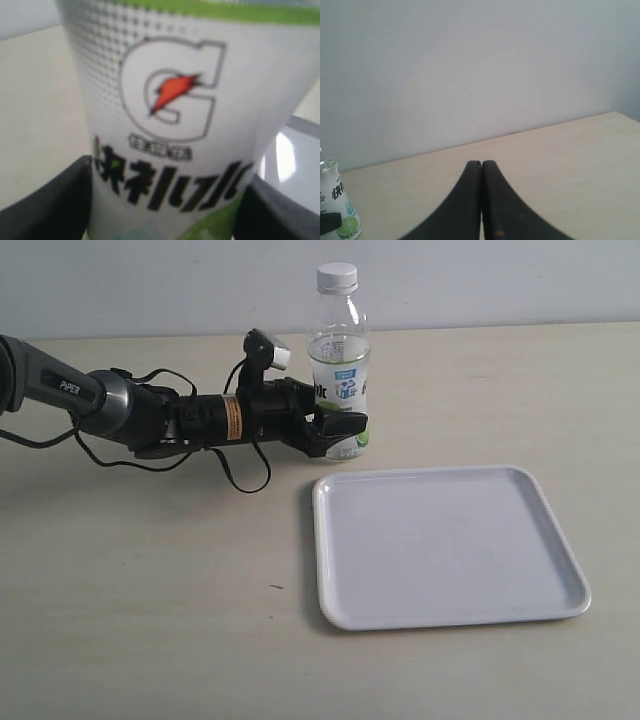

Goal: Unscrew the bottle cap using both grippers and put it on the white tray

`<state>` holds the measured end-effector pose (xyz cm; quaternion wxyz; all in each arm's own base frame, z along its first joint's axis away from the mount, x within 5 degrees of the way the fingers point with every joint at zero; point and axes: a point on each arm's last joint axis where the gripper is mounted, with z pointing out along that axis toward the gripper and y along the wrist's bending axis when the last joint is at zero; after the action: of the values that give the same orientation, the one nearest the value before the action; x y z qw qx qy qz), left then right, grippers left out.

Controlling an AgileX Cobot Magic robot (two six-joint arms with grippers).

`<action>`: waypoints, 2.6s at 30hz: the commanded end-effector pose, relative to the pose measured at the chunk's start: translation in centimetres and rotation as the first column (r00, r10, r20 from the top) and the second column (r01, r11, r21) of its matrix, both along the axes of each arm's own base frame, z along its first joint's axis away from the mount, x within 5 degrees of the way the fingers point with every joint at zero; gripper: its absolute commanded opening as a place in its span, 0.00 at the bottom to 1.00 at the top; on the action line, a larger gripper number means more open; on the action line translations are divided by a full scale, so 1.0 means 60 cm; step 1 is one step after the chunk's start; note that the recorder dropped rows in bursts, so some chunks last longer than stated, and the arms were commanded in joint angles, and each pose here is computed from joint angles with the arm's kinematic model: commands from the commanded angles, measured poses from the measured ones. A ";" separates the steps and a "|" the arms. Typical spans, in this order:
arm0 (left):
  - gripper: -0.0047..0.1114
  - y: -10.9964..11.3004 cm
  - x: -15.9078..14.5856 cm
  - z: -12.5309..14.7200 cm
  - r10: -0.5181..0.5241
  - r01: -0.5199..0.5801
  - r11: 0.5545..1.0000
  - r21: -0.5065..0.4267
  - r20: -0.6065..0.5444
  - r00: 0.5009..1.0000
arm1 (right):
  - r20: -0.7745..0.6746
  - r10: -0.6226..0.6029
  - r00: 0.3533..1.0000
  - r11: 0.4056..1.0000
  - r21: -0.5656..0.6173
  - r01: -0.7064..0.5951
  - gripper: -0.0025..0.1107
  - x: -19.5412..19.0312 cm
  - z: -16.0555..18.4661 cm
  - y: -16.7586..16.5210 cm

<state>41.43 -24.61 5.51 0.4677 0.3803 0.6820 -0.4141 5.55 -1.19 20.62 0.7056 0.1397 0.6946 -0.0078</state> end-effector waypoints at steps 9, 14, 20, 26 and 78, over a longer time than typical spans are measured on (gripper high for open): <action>0.04 -0.004 -0.006 0.022 -0.139 0.125 0.990 0.062 0.388 0.911 | 0.004 -0.003 1.000 1.000 -0.002 0.003 0.02 -0.001 -0.001 0.000; 0.04 -0.001 -0.005 0.026 -0.139 0.137 0.990 0.034 0.395 0.908 | 0.004 -0.003 1.000 1.000 -0.002 0.003 0.02 -0.001 -0.001 0.000; 0.04 0.007 0.008 0.044 -0.078 0.092 0.994 -0.055 0.216 0.973 | 0.004 -0.003 1.000 1.000 -0.002 0.003 0.02 -0.001 -0.001 0.000; 0.04 0.012 0.009 0.037 -0.159 0.134 0.986 0.097 0.340 0.927 | 0.004 -0.003 1.000 1.000 -0.002 0.003 0.02 -0.001 -0.001 0.000; 0.04 0.013 0.023 0.061 -0.138 0.119 0.989 0.089 0.252 0.958 | 0.063 -0.001 0.998 1.000 -0.015 0.002 0.02 -0.001 0.008 0.000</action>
<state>42.63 -23.73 7.80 0.4931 0.4935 0.6190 -0.3609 5.55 -1.19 20.65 0.7070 0.1394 0.6933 -0.0077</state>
